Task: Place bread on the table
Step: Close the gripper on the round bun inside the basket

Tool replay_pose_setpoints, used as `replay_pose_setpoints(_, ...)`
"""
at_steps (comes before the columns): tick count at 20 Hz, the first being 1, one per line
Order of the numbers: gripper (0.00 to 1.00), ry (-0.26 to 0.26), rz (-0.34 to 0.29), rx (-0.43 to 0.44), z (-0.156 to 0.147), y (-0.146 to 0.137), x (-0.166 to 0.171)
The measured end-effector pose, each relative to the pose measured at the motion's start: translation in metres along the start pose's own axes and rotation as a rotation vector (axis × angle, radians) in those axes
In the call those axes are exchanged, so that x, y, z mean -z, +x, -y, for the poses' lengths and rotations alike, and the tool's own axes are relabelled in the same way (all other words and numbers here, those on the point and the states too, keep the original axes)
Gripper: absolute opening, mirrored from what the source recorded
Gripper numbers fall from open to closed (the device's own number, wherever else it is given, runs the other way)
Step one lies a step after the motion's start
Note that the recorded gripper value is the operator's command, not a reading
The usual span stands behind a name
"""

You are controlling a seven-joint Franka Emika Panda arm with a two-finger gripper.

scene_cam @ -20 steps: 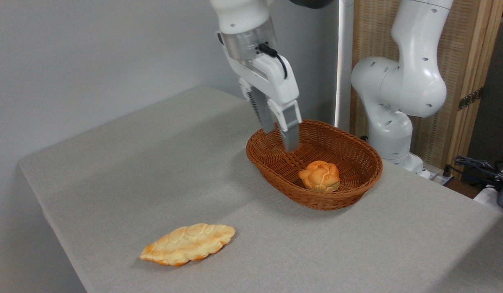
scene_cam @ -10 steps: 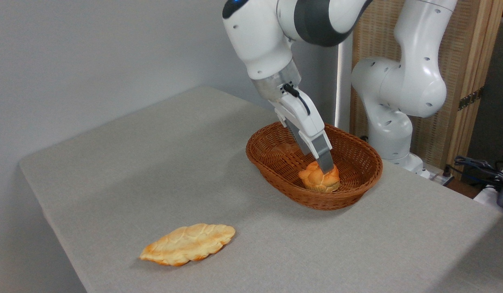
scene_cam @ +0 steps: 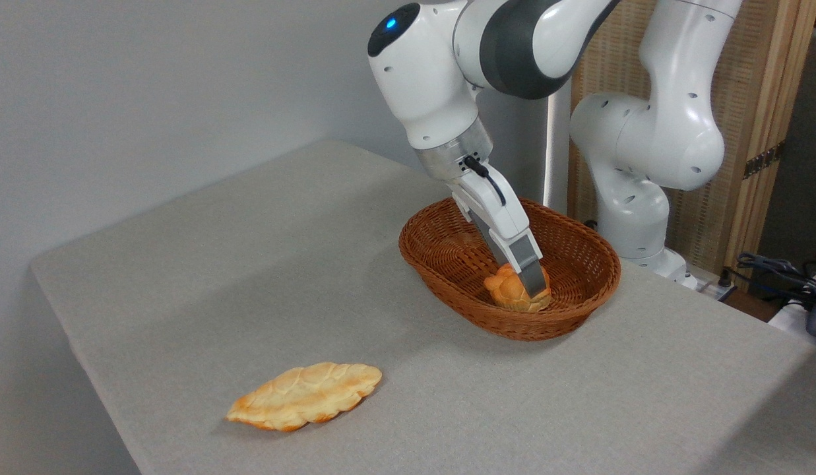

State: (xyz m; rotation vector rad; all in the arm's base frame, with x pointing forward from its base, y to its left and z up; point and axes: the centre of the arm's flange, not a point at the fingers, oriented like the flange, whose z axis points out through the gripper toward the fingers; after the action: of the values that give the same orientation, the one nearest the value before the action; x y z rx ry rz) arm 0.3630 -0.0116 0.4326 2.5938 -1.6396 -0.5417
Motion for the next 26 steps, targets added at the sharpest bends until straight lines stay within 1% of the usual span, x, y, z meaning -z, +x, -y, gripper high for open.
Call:
replay_pose_setpoints(1,0.94,0.001,-0.001,-0.001,0.0001,0.0005,-0.0018)
replay_pose_setpoints(2,0.88,0.003,-0.002,-0.002,0.0002,0.001,-0.0033)
replay_pose_setpoints(3,0.85,0.003,-0.002,-0.002,0.0001,0.0012,-0.0043)
replay_pose_setpoints(4,0.77,0.002,-0.001,-0.002,0.0001,0.0013,-0.0052)
replay_pose_setpoints(5,0.73,0.001,-0.001,-0.003,-0.0001,0.0014,-0.0061)
replay_pose_setpoints(11,0.31,-0.001,0.001,-0.004,-0.0004,0.0022,-0.01)
replay_pose_setpoints(12,0.26,-0.001,0.001,-0.005,-0.0004,0.0023,-0.0103)
replay_pose_setpoints(13,0.22,0.0,0.0,-0.005,-0.0004,0.0024,-0.0105)
replay_pose_setpoints(17,0.16,0.004,-0.002,-0.006,0.0,0.0032,-0.0103)
replay_pose_setpoints(19,0.11,0.004,-0.002,-0.007,-0.0002,0.0037,-0.0102)
replay_pose_setpoints(21,0.08,0.005,-0.001,-0.009,-0.0005,0.0042,-0.0101)
replay_pose_setpoints(22,0.01,0.005,-0.001,-0.01,-0.0006,0.0045,-0.01)
replay_pose_setpoints(23,0.0,0.006,0.0,-0.011,-0.0009,0.0049,-0.0099)
replay_pose_setpoints(26,0.0,0.009,0.003,-0.015,-0.0019,0.0067,-0.0095)
